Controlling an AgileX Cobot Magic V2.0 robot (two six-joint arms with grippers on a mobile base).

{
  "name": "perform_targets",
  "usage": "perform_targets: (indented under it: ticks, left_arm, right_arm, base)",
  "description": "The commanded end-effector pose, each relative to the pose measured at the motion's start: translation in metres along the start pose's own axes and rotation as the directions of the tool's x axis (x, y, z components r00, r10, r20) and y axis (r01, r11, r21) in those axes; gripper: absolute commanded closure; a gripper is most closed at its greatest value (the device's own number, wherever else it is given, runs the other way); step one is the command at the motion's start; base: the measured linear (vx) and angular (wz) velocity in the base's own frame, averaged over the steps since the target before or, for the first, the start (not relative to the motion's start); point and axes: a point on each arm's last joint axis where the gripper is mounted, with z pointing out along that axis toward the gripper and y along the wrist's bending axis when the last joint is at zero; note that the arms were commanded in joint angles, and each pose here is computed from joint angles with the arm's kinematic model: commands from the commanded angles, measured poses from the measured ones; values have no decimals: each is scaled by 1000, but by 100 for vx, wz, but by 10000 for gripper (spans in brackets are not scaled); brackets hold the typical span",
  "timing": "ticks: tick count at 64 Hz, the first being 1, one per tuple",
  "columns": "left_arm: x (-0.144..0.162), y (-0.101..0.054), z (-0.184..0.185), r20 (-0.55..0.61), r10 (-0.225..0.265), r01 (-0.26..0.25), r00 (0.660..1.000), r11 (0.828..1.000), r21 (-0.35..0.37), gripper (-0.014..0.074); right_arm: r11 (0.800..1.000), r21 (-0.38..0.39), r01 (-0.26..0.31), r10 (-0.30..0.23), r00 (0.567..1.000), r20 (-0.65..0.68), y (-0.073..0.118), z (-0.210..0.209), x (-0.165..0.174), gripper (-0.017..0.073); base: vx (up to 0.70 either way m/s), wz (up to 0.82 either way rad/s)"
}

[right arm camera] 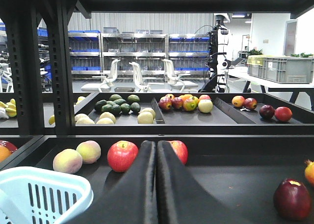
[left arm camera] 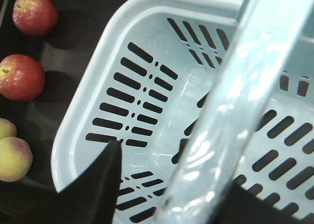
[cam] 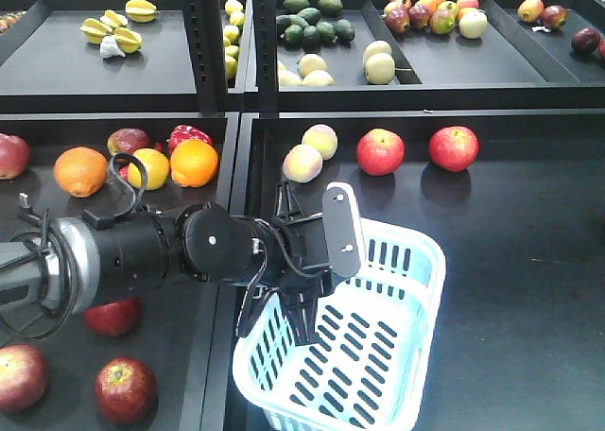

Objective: Pick three apples into basket with both arms
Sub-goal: 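Grasp the basket handle with the left gripper and lift it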

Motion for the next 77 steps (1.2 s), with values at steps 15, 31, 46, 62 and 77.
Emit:
perform_targets:
  ticks: [15,31,46,62,77]
  left_arm:
    - [-31,22,-42,110,21,-6,994,990,-139,601]
    - [-53,35,-101,201,72,-21,977,969,-246,601]
    - [-49,47,-158,208,58,8,976,954,-300,601]
    - [-24,52,-221,37,-1,14,999,927,-374,601]
    - [-5,50,-280,-66,-140,83,988,838,-539,601]
  right_arm:
    - [1000,2,10,-10,998,68,0,-1,-2,568]
    - [1000,2,10,-10,998,68,0,-1,-2,568]
    - [1000,2,10,-10,998,68,0,-1,-2,568]
    - [1000,2,10,-10,998,68,0,-1,-2,568]
    - [1000,2,10,-10,998,68,0,-1,-2,568]
  base:
    - [0,0]
    - [0,0]
    - [0,0]
    - [0,0]
    - [0,0]
